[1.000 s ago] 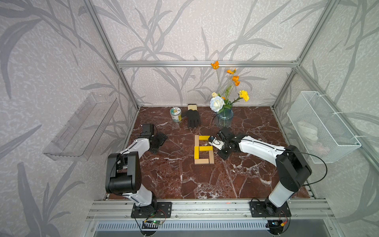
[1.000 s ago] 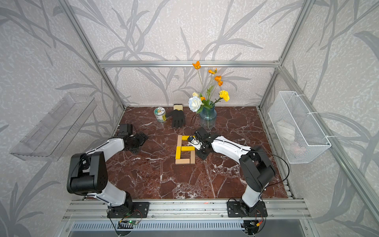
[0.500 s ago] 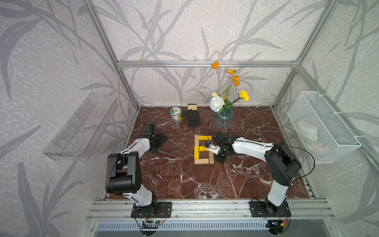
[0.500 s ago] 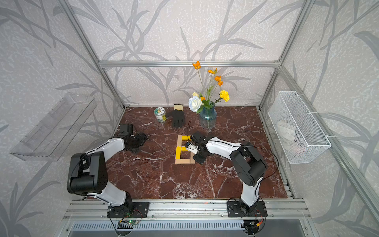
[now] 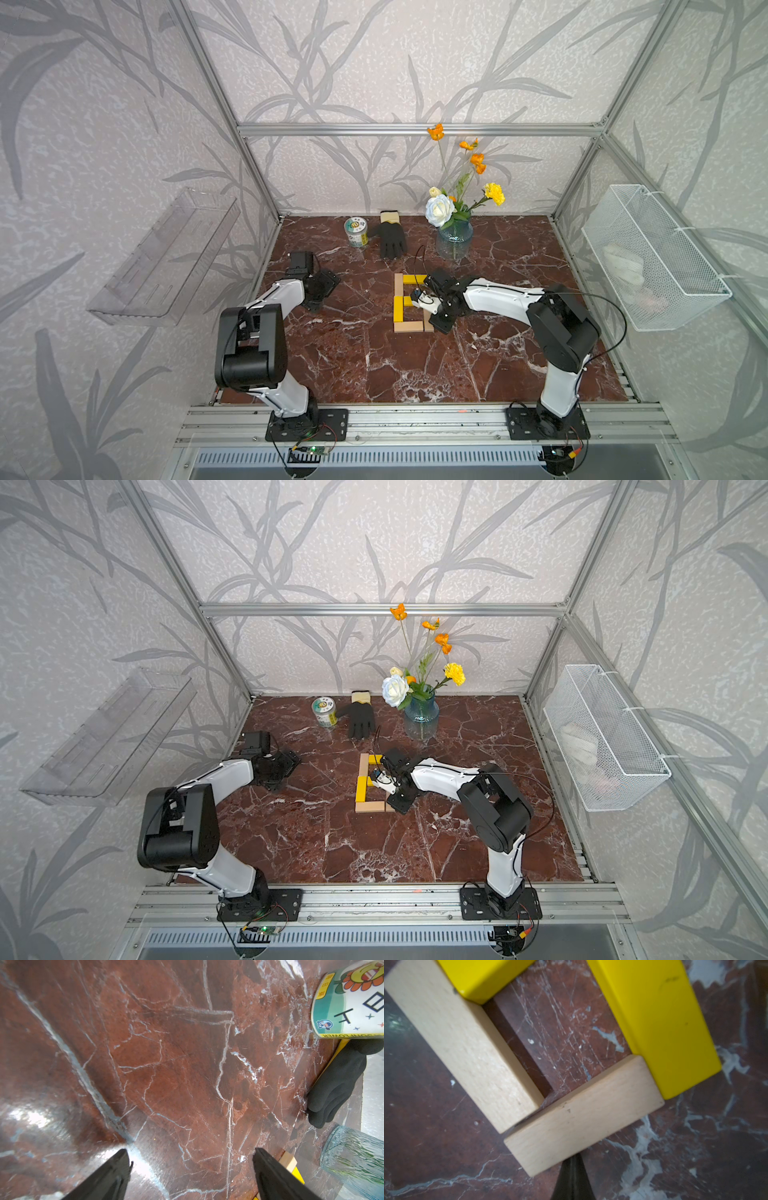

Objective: Assemble the number 6 with building blocks
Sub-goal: Adjust the building block at the center of the board.

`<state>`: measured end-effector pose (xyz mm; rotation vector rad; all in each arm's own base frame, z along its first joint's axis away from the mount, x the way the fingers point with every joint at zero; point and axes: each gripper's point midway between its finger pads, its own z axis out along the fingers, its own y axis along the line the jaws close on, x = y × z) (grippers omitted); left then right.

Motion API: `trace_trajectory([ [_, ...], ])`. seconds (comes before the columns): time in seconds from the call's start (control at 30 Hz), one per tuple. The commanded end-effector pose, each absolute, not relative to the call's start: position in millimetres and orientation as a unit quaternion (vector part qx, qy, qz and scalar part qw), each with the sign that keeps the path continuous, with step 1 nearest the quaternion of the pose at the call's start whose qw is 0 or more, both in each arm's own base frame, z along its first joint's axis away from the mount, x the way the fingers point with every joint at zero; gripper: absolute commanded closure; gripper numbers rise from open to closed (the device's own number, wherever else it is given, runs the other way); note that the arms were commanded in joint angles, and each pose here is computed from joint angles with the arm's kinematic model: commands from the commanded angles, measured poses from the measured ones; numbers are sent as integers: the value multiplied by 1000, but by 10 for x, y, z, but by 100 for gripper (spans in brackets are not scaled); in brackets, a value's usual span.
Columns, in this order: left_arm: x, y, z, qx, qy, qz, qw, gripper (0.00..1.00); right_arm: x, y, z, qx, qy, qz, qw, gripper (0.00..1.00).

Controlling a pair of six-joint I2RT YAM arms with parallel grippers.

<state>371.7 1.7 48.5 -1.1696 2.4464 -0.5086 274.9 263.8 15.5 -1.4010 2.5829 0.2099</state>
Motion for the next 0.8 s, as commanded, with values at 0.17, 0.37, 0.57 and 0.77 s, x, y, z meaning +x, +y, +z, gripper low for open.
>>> trace_trajectory([
  [0.17, 3730, 17, 480, -408, 877, -175, 186, 6, 2778, 2702, 171, -474, 873, 68, 97, 100],
  [0.37, 3730, 17, 481, -407, 877, -175, 186, 6, 2770, 2719, 155, -473, 873, 66, 95, 100],
  [0.57, 3700, 13, 476, -404, 879, -173, 185, 6, 2790, 2670, 165, -472, 874, 53, 101, 100],
  [0.77, 3698, 23, 491, -401, 881, -170, 187, 6, 3007, 2533, 336, -440, 883, 0, 162, 92],
])
